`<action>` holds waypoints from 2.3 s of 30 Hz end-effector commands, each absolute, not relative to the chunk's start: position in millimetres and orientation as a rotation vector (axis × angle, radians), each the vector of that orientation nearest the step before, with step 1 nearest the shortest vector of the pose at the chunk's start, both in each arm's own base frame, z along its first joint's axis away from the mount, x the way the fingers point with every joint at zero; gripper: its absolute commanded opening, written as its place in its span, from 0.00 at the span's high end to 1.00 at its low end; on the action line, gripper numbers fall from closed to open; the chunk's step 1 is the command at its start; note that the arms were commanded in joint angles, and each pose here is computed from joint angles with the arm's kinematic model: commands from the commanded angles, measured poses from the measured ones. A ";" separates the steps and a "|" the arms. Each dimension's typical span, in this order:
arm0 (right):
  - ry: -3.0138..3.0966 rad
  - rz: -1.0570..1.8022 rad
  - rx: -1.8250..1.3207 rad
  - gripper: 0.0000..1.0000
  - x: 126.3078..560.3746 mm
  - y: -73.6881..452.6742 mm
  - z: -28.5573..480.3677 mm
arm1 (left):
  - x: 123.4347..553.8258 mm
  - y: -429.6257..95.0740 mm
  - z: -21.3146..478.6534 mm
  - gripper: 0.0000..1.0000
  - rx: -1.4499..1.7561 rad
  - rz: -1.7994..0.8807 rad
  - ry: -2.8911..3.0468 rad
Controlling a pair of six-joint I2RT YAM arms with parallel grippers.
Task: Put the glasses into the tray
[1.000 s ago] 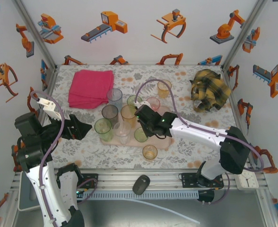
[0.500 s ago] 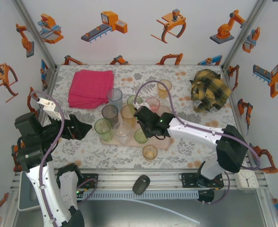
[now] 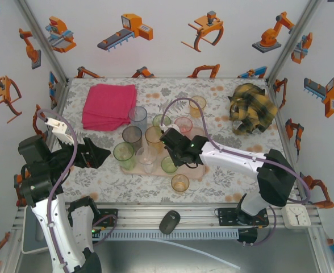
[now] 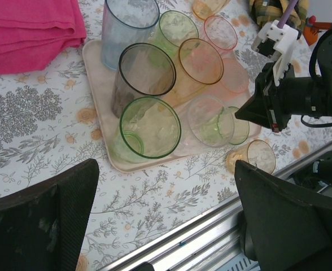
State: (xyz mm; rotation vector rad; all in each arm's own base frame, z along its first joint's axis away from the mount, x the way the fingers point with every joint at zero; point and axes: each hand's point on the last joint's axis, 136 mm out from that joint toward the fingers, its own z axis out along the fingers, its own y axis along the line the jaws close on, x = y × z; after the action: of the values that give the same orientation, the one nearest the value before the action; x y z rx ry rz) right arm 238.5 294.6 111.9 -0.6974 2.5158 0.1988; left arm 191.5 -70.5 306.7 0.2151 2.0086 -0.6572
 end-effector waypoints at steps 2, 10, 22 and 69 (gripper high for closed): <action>2.529 0.204 -0.681 0.91 236.5 296.9 103.6 | 193.3 -69.5 307.3 0.03 0.223 -0.648 1.994; 2.531 0.207 -0.682 0.90 235.9 296.6 103.4 | 192.7 -69.8 308.4 0.03 0.227 -0.646 1.990; 2.531 0.191 -0.676 0.84 236.8 294.2 102.5 | 192.8 -70.0 308.7 0.03 0.227 -0.649 1.990; 2.384 0.216 -0.555 0.66 231.7 251.1 215.1 | 191.6 -70.6 310.8 0.03 0.234 -0.645 1.985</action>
State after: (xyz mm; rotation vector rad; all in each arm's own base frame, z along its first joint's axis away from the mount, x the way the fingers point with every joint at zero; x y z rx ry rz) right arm 226.2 263.6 176.6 -0.6080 2.4621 0.2272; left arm 190.9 -70.7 307.0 0.2165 2.0062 -0.6556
